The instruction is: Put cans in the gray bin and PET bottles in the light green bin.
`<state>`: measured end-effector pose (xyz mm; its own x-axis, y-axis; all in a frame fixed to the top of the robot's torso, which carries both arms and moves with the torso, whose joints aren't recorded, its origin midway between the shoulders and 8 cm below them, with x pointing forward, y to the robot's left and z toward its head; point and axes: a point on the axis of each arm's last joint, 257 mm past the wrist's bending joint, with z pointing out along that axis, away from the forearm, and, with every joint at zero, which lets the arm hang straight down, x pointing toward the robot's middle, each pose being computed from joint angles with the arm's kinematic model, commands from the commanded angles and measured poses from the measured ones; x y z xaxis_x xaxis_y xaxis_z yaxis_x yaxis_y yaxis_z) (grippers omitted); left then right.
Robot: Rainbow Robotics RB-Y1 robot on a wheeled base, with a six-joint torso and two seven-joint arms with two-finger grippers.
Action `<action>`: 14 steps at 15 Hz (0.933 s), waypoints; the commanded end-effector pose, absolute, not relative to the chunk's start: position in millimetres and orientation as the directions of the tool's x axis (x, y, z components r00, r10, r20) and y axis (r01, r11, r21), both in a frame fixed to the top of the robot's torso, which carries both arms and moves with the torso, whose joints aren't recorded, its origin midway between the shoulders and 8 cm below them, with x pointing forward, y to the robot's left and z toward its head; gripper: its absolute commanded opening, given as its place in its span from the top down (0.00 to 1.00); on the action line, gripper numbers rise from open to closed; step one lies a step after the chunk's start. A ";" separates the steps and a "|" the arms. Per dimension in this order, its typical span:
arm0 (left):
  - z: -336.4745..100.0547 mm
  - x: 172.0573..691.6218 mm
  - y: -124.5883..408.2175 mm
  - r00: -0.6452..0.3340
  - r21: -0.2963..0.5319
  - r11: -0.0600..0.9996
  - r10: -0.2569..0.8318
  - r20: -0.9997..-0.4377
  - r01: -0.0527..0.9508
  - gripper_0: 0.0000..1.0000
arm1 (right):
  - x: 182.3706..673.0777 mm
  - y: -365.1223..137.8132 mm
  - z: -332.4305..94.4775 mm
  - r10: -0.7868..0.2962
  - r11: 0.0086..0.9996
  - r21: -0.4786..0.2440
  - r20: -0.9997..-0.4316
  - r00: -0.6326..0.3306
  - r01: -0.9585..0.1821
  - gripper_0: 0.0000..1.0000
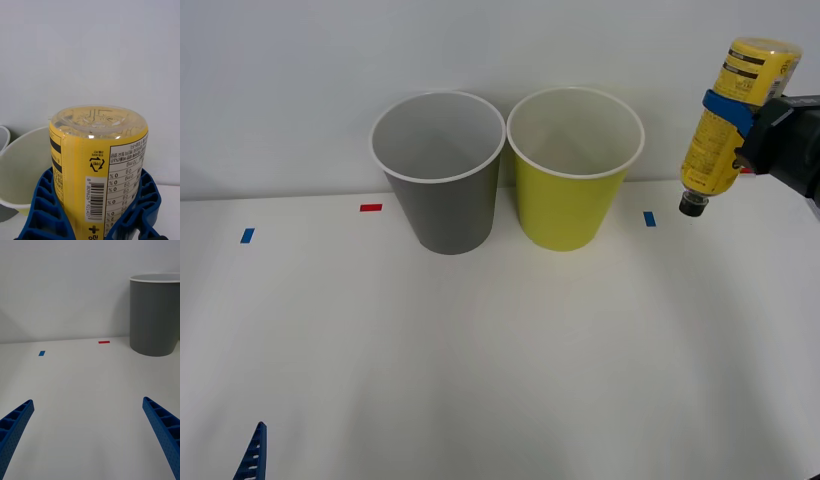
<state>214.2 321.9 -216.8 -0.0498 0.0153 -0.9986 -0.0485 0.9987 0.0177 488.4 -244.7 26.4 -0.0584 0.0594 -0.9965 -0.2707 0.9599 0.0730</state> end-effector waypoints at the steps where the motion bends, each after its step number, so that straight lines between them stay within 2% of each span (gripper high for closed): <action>1: -216.8 214.2 321.9 -0.050 0.018 0.999 0.015 -0.999 -0.048 0.00 | 484.4 -235.4 58.7 0.067 0.957 0.053 -0.997 0.038 -0.286 1.00; 4: -216.8 214.2 321.9 -0.050 0.018 0.999 0.015 -0.999 -0.048 0.00 | 487.1 -214.7 85.1 0.074 0.950 0.039 -0.992 0.101 -0.310 1.00; 8: -216.8 214.2 321.9 -0.050 0.018 0.999 0.015 -0.999 -0.048 0.00 | 501.8 -169.5 102.9 0.022 0.949 -0.031 -0.986 0.164 -0.314 1.00; 14: -216.8 214.2 321.9 -0.050 0.018 0.999 0.015 -0.999 -0.048 0.00 | 538.4 -117.9 102.7 0.011 0.926 -0.070 -0.977 0.212 -0.371 1.00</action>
